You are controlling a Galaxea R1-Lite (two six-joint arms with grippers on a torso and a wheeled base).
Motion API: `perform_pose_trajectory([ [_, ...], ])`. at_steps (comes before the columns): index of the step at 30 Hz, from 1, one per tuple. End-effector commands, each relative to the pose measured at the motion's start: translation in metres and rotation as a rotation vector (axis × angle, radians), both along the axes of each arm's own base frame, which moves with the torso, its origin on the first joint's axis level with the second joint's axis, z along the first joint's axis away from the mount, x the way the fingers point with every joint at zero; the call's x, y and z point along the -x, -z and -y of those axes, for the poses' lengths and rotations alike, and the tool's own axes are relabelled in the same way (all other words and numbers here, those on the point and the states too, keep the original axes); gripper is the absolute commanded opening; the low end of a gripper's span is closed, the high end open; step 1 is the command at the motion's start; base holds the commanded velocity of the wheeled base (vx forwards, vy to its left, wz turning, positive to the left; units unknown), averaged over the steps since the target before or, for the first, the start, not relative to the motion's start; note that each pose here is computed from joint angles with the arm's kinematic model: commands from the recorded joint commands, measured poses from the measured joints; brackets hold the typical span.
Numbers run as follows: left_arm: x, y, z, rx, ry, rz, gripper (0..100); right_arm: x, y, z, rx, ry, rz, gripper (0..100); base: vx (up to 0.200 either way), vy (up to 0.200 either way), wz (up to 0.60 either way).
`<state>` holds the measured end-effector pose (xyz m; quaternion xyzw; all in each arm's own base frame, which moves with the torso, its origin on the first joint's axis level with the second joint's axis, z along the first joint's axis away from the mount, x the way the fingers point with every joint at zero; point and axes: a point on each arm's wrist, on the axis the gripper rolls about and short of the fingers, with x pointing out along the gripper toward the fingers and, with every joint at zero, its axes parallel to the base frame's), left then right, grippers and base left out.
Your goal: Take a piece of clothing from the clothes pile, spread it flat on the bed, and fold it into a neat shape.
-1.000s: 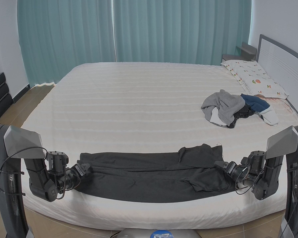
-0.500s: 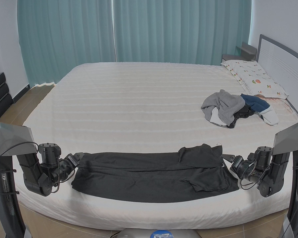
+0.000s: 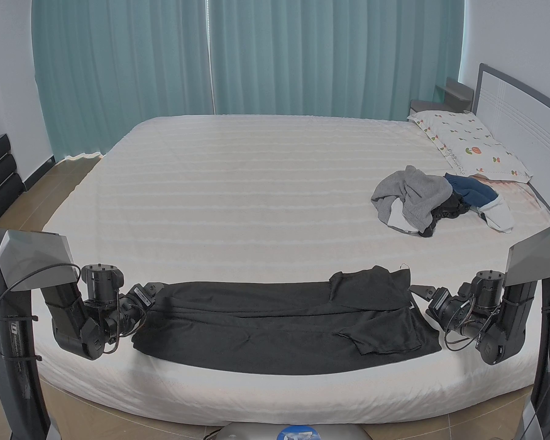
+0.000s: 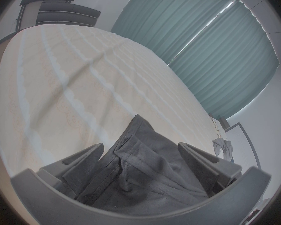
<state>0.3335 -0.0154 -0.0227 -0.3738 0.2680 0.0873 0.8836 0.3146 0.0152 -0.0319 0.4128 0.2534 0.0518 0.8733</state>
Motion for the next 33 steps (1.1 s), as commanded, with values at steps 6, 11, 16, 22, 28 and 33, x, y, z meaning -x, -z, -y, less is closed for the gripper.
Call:
perform_pose_trajectory([
  [6, -0.009, 0.003, 0.002, -0.001, 0.000, 0.008, 100, 0.004, -0.022, -0.005, 0.012, 0.014, 0.057, 100, 0.000, 0.000, 0.00],
  [11, -0.013, -0.002, 0.001, -0.038, -0.062, 0.036, 0, 0.003, -0.032, -0.025, 0.014, 0.049, 0.049, 100, 0.000, 0.000, 0.00],
  [16, -0.014, -0.008, 0.003, -0.053, -0.084, 0.064, 0, 0.003, -0.044, -0.051, 0.002, 0.053, 0.037, 100, 0.000, 0.000, 0.00],
  [22, -0.016, -0.015, 0.005, -0.050, -0.092, 0.120, 0, 0.000, -0.044, -0.072, -0.066, 0.039, 0.003, 100, 0.000, 0.000, 0.00],
  [28, -0.016, -0.016, 0.005, -0.048, -0.093, 0.132, 0, -0.014, -0.014, -0.069, -0.044, 0.082, -0.070, 100, 0.000, 0.000, 0.00],
  [33, -0.018, -0.019, 0.005, -0.006, -0.113, 0.149, 0, -0.015, -0.010, -0.073, -0.037, 0.082, -0.093, 100, 0.000, 0.000, 0.00],
])
